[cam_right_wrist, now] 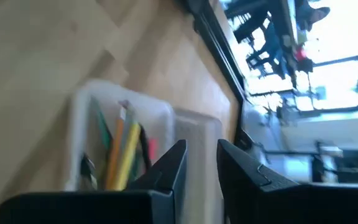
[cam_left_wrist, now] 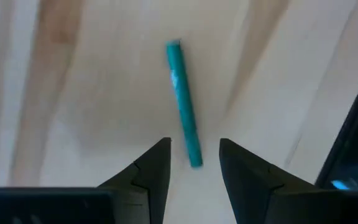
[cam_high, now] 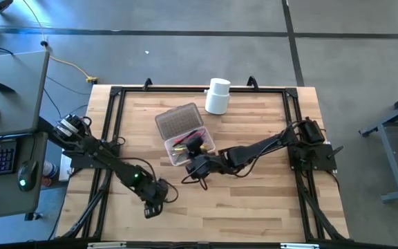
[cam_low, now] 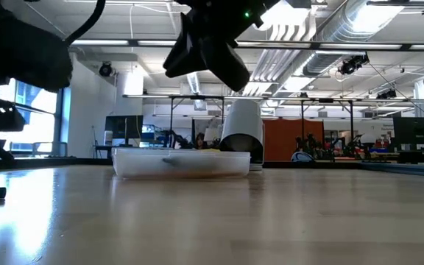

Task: Pick & place school supplies into a supply box
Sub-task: Put the green crayon into the black supply box

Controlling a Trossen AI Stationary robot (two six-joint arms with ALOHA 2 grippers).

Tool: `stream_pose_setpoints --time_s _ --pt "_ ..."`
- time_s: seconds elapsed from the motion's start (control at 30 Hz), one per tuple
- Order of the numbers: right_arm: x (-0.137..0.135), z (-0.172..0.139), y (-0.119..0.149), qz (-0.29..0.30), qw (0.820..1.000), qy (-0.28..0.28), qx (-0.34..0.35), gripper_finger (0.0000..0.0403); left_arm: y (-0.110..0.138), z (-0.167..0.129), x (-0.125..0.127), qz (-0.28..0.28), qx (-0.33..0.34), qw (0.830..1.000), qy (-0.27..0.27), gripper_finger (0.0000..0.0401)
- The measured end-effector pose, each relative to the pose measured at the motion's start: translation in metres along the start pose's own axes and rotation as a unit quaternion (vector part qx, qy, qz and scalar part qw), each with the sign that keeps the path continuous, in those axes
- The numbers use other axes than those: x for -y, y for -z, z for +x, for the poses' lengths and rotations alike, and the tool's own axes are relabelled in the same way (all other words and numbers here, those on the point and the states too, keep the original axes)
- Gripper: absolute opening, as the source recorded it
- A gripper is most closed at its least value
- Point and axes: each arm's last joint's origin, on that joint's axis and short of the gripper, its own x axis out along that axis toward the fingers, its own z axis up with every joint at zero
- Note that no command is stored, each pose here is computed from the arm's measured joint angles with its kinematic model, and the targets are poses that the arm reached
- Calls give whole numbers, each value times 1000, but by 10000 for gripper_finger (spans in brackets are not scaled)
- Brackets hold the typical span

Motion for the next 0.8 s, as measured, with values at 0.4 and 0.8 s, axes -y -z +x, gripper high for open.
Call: stream_pose_setpoints --time_s 0.4,0.8 --pt "11 -15 11 -1 989 84 -121 71 -1 2 1 -34 18 999 -10 172" --pt "9 -16 14 -9 989 70 -127 71 -6 21 2 -33 23 999 -8 172"
